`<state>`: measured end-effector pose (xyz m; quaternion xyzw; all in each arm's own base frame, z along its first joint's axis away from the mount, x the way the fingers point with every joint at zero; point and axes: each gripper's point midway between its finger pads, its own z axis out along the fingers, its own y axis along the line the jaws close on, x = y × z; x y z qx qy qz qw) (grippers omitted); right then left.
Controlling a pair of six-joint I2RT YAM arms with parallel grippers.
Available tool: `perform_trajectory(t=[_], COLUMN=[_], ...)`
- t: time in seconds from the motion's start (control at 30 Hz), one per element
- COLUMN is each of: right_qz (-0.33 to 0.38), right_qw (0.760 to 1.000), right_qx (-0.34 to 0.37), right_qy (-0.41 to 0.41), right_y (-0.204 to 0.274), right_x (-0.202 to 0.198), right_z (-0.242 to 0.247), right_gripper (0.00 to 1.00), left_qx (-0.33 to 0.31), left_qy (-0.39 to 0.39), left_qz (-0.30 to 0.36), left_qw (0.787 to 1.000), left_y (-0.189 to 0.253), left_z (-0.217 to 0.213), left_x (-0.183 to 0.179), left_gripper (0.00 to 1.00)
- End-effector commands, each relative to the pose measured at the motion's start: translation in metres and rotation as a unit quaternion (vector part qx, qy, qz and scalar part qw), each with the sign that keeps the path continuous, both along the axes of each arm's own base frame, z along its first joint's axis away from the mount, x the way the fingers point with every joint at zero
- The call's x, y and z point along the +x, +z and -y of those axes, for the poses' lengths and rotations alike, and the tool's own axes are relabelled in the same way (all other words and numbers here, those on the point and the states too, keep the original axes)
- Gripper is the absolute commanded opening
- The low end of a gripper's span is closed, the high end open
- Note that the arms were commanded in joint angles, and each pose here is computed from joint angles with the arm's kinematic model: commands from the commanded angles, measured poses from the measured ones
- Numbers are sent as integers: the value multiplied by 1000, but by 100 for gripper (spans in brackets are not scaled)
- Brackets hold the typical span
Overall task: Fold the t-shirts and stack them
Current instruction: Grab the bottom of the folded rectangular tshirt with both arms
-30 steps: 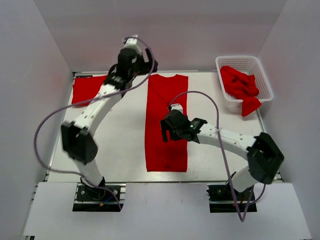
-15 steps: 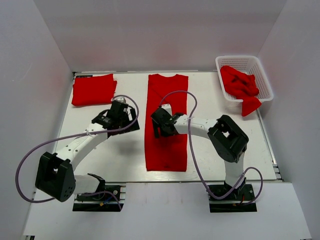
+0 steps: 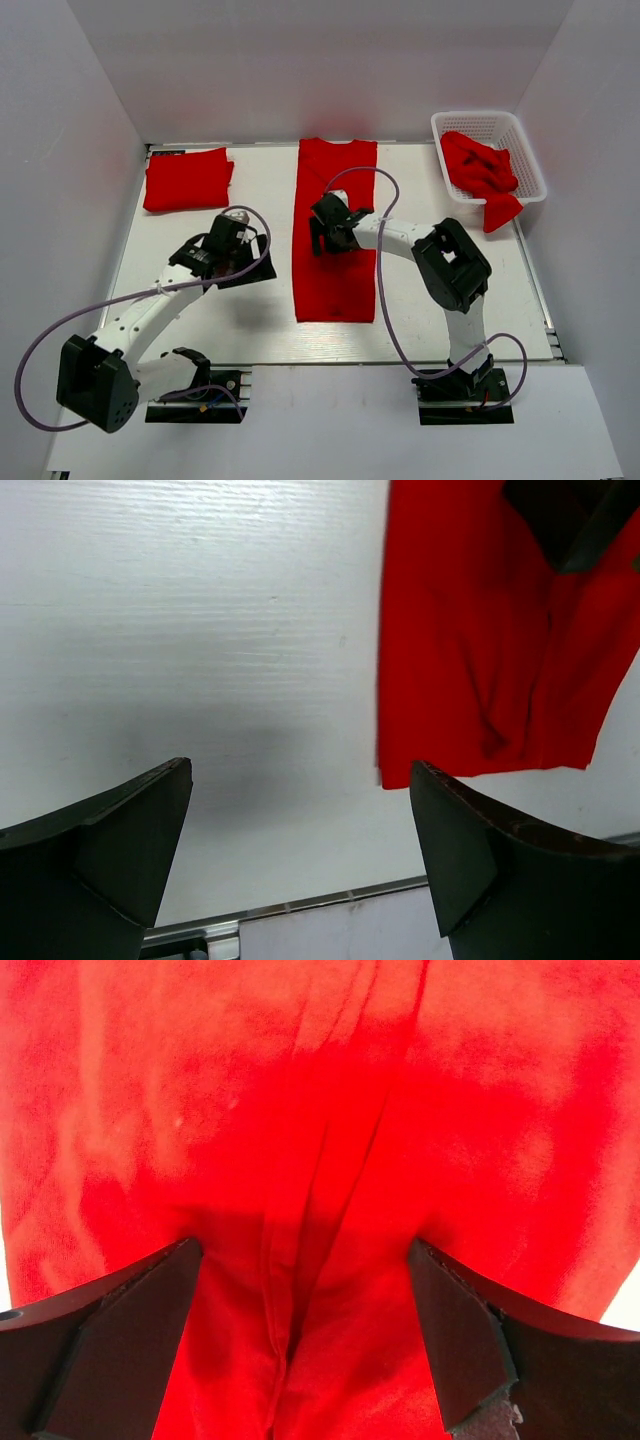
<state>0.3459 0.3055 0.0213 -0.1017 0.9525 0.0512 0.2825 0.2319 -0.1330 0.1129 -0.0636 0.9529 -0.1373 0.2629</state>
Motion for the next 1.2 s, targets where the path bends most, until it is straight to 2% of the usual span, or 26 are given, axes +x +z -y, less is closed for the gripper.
perform_trajectory(t=[0.0, 0.07, 0.1, 0.2, 0.27, 0.33, 0.47, 0.6, 0.83, 1.1, 1.17], right_qz=[9, 11, 32, 46, 23, 26, -34, -60, -98, -111, -125], right_qw=[999, 999, 999, 998, 999, 998, 997, 995, 991, 990, 988], right_qx=[20, 11, 25, 40, 38, 48, 25, 42, 68, 31, -2], right_qy=[43, 34, 24, 6, -10, -21, -62, -74, -56, -85, -93], right_y=[30, 41, 65, 83, 73, 84, 48, 38, 21, 3, -4], right_x=[-5, -10, -12, -30, -54, -68, -116, -143, -165, -167, -172], right_z=[-8, 2, 7, 29, 49, 62, 102, 116, 105, 109, 116], right_gripper=[90, 90, 90, 90, 90, 90, 90, 90, 90, 90, 90], left_qx=[-21, -18, -16, -16, -20, -8, 16, 53, 126, 162, 167], left_qy=[-50, -63, -72, -99, -109, -120, -142, -139, -110, -97, -103], left_qz=[-25, -44, -47, -56, -52, -58, -74, -88, -97, -113, -117], left_qw=[998, 997, 996, 993, 993, 991, 987, 985, 981, 975, 974], left_y=[-14, -29, -33, -41, -43, -51, -67, -79, -97, -109, -112], left_z=[16, 24, 29, 45, 54, 61, 75, 77, 62, 54, 55], left_x=[-9, -10, -11, -15, -15, -20, -27, -30, -31, -45, -48], left_gripper=[100, 100, 100, 100, 100, 100, 100, 100, 100, 100, 100])
